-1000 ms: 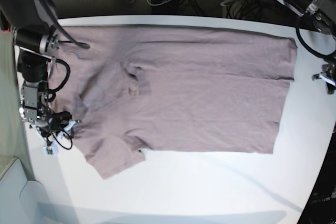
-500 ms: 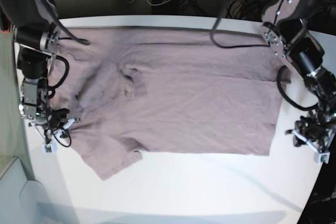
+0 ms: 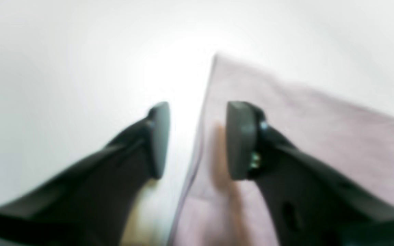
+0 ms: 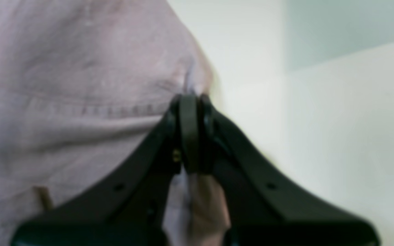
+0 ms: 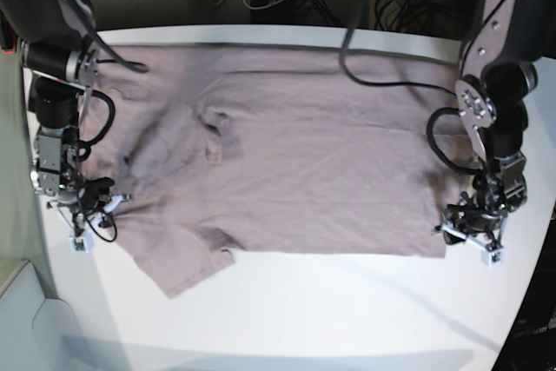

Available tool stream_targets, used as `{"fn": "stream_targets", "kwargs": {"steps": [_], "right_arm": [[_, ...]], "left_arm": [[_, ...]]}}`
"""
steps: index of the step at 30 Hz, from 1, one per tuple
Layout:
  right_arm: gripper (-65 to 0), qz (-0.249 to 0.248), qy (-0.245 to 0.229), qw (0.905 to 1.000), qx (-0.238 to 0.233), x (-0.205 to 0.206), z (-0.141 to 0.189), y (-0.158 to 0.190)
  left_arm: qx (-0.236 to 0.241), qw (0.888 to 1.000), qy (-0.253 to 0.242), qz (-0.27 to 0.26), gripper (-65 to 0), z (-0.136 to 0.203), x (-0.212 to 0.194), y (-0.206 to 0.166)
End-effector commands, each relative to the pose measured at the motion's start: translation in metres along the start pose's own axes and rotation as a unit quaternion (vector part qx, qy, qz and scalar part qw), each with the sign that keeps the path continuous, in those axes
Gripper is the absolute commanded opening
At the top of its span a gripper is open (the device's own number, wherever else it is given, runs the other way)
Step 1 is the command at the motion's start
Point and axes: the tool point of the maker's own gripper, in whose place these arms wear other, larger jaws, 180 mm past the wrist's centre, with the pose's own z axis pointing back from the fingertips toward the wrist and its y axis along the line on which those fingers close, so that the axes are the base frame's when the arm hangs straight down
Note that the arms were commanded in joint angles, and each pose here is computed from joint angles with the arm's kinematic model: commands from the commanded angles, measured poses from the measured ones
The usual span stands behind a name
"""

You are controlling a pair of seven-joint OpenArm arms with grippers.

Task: Layout the t-shirt on the table in an organized manner, then fold the t-shirt properly
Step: 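Move both grippers to the hem side and grasp the hem corners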

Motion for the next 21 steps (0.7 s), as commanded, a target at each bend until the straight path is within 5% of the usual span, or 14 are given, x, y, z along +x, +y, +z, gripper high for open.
{"fn": "stream_targets", "kwargs": {"steps": [1,5,15,17,21], "right_arm": [[-65.0,0.018,0.050,0.9985,-0.011,-0.019,0.003,-0.009],[-65.0,0.018,0.051,0.9985,-0.012,-0.019,0.003,-0.009],[-65.0,0.018,0.050,0.9985,-0.010,-0.018,0.002,-0.007],[-65.0,0.018,0.050,0.9985,-0.010,-0.018,0.002,-0.007],[-65.0,0.018,0.050,0.9985,-0.010,-0.018,0.002,-0.007]], "left_arm": [[0.007,0.999,-0.045,0.001,-32.4,0.004,0.038,0.006],[0.007,0.999,-0.036,0.001,-22.2,0.003,0.030,0.006],[-0.003,1.000,-0.007,0.004,-22.5,-0.002,-0.003,-0.006],[-0.005,1.000,0.001,-0.007,-25.6,-0.003,-0.010,-0.008],[-0.013,0.998,0.019,-0.051,-45.3,-0.004,-0.021,-0.017]]}}
